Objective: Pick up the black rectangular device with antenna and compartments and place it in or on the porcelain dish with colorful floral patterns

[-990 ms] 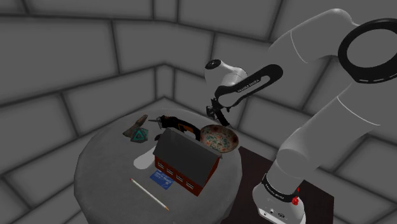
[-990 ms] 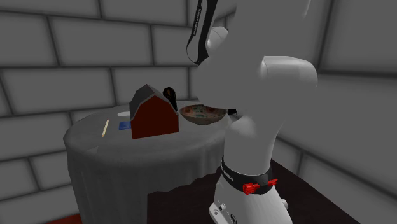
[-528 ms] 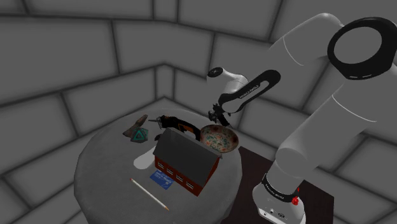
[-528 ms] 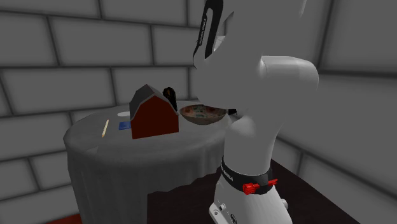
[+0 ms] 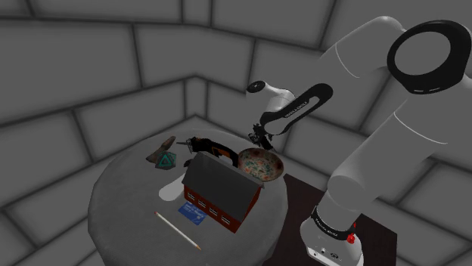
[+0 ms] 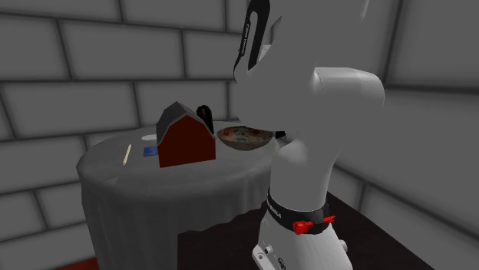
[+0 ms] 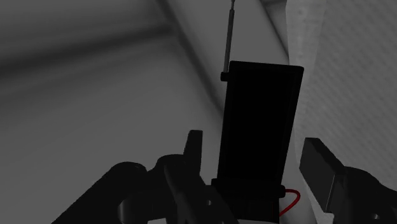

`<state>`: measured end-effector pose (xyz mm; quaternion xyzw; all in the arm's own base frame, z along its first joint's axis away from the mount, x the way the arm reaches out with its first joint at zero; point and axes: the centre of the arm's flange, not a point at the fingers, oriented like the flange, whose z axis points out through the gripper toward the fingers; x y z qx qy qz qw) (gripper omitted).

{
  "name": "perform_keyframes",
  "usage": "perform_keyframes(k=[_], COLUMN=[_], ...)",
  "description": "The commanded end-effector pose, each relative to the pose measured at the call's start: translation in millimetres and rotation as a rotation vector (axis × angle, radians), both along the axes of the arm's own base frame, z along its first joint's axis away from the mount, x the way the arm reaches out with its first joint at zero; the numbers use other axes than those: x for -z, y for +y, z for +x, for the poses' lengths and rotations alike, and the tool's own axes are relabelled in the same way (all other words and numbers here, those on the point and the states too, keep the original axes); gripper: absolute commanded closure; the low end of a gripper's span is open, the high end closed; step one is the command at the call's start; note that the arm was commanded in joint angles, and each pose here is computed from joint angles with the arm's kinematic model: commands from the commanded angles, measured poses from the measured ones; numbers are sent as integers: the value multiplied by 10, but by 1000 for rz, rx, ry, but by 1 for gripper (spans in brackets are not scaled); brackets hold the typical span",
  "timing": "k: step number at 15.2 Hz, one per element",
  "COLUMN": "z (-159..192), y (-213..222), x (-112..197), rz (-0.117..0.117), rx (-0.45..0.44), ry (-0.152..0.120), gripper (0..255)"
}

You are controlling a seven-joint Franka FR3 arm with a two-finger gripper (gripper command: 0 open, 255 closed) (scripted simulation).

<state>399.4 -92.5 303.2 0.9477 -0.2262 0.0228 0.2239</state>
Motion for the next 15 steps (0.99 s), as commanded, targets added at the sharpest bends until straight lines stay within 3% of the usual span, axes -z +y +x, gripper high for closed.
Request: perform_keyframes(k=[1,9,15], z=[0,0,0], y=[0,0,0], x=[0,1,-316], rz=[0,0,0], rx=[0,0,0], ry=[0,0,0], gripper=[255,255,255])
